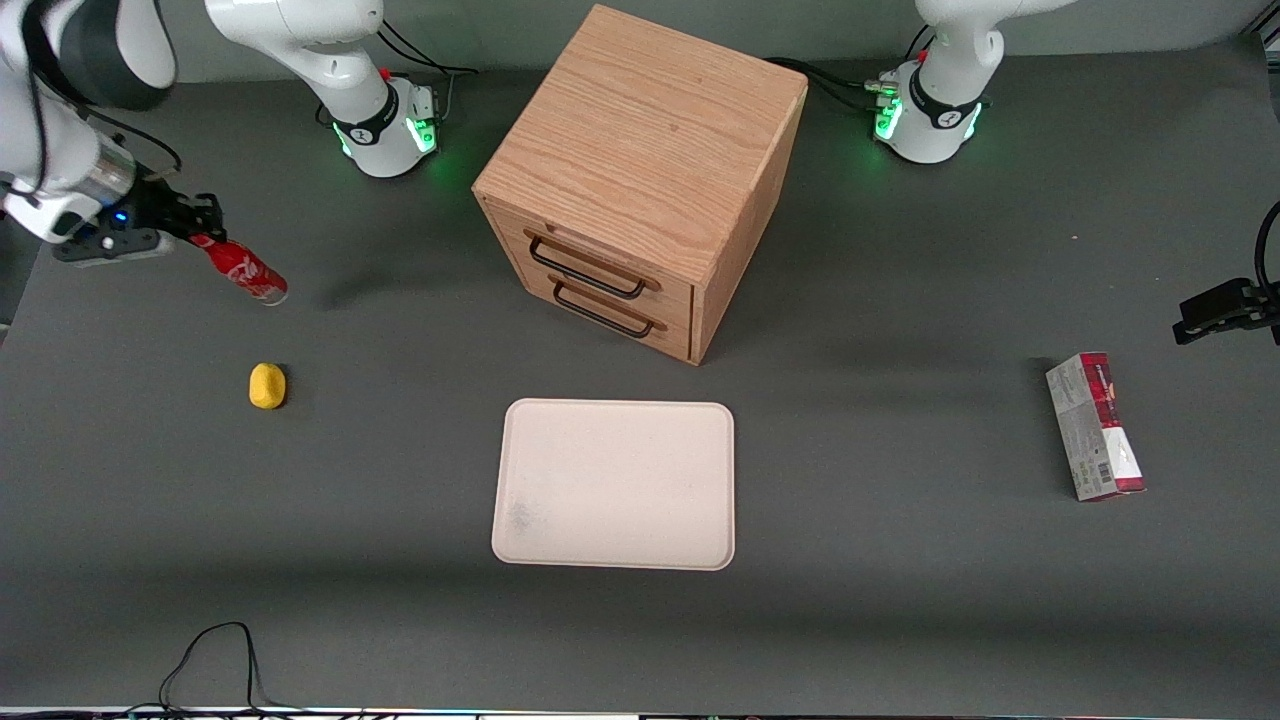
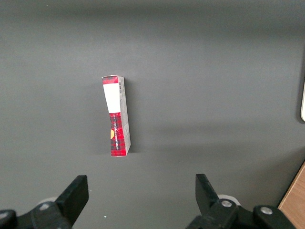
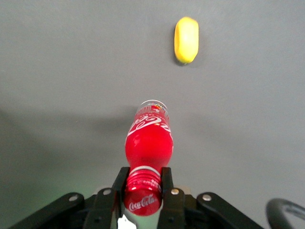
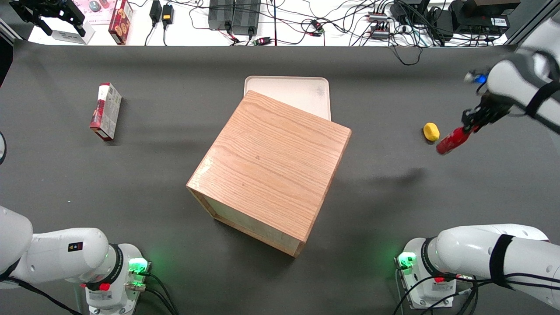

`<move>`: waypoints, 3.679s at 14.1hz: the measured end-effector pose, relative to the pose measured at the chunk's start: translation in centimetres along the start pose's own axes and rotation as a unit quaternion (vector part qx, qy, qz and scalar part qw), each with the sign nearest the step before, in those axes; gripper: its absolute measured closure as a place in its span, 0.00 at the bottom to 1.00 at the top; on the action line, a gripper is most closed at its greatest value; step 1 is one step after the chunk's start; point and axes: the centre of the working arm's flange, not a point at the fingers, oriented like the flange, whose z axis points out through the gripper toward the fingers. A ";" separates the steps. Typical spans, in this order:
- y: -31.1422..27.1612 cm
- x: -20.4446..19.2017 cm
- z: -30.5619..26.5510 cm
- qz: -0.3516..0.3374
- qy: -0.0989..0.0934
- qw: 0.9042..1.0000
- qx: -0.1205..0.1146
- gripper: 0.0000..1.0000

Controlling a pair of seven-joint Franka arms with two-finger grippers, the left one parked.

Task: Place coke bottle on tray
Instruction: 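Lift the bottle and swing it upright with the right gripper, then carry the upright bottle over the white tray's edge, then lower the bottle onto the tray and open the right gripper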

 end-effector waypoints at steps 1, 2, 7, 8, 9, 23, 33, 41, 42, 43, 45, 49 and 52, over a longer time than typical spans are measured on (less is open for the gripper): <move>-0.4 0.1 -2.9 -0.003 0.003 1.000 -0.007 0.69; -0.8 0.1 -6.1 -0.007 0.007 1.000 -0.014 0.69; -1.8 -0.8 -18.6 -0.012 0.039 0.999 -0.023 0.69; -1.8 -0.8 -20.4 -0.010 0.046 0.999 -0.018 0.69; -1.8 -0.5 -21.9 -0.009 0.052 0.999 -0.013 0.69; -23.4 21.9 -20.9 -0.086 0.058 0.994 0.015 0.69; -35.5 27.9 -13.3 -0.096 0.067 0.993 0.003 0.69; -36.9 35.2 1.2 -0.094 0.030 0.995 -0.004 0.69; -37.0 35.6 2.2 -0.094 0.029 0.995 -0.004 0.69; -37.0 36.0 2.9 -0.094 0.031 0.995 -0.004 0.69; -37.0 36.7 4.1 -0.094 0.037 0.995 -0.003 0.69; -36.8 37.6 5.8 -0.092 0.046 0.995 -0.002 0.69; -36.3 38.2 7.1 -0.090 0.044 0.995 -0.002 0.69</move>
